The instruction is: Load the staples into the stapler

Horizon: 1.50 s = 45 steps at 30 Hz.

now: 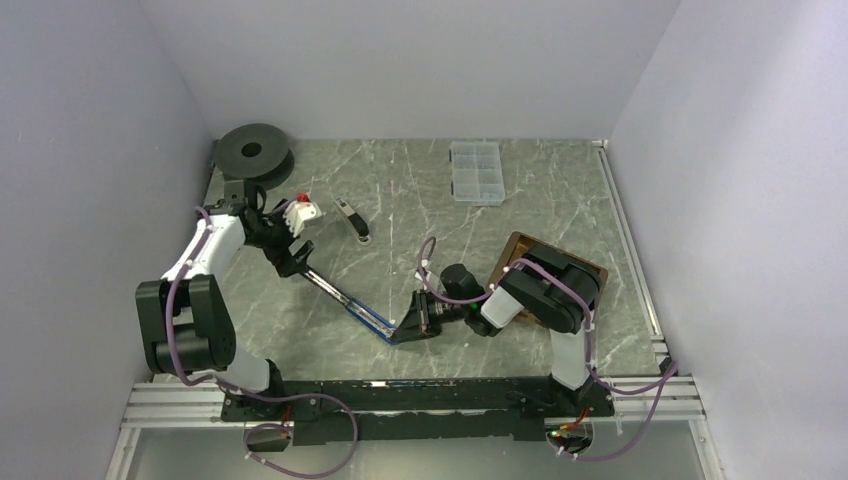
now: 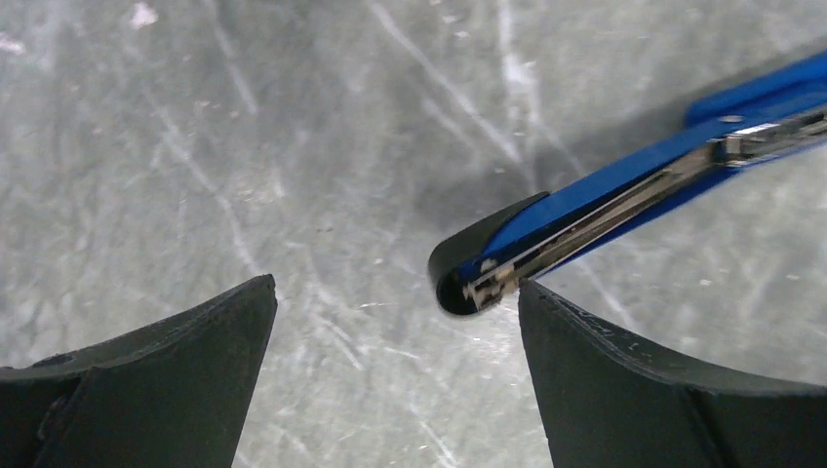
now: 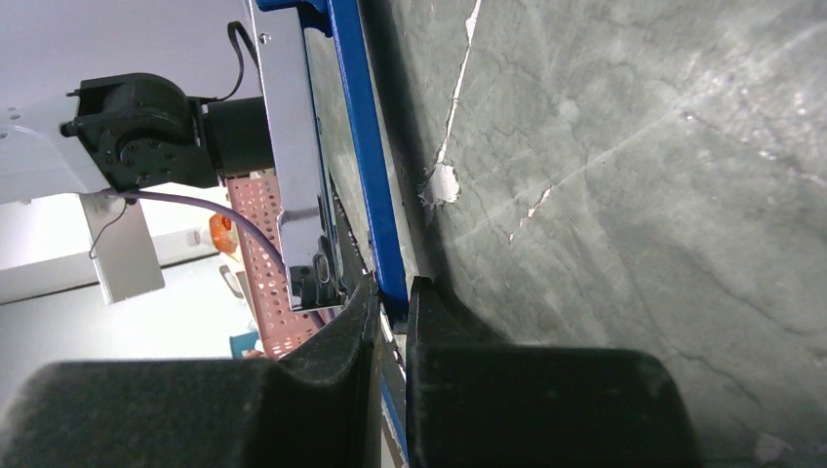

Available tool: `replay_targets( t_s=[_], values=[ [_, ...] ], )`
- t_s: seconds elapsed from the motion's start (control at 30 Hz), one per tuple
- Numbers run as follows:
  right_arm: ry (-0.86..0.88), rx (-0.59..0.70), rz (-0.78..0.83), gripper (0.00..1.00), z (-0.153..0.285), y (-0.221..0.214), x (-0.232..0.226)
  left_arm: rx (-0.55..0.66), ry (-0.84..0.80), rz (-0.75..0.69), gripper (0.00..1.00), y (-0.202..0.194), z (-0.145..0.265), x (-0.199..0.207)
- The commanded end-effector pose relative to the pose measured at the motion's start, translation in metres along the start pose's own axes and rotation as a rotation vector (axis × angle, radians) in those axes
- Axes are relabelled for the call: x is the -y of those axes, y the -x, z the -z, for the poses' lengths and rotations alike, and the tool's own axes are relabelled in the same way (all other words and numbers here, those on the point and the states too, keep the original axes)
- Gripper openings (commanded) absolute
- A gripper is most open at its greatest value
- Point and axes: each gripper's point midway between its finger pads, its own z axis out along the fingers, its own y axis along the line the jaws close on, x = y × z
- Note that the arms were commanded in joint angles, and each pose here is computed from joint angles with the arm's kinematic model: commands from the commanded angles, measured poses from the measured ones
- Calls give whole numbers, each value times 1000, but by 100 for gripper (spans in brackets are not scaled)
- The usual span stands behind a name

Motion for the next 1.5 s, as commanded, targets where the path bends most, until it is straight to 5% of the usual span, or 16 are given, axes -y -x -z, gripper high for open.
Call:
replay_targets(
  t_s=[0.0, 0.27, 0.4, 0.67, 1.17, 1.47],
  values=[
    [-259, -34, -206, 0, 8, -35, 69, -53, 145, -19, 99, -4, -7, -34],
    [-263, -34, -196, 2, 8, -38, 73, -41, 118, -24, 99, 8, -13, -17],
    [-302, -17, -161, 32, 10, -38, 75, -29, 65, -8, 99, 14, -8, 0],
    [-423, 15, -46, 52, 15, -40, 74, -127, 69, -49, 99, -16, -20, 12],
    [-582, 45, 72, 44, 21, -49, 92, -11, -14, -20, 99, 54, -12, 47],
    [-641, 215, 343, 67, 38, 18, 0, -2, 135, 292, 99, 68, 33, -4]
  ],
)
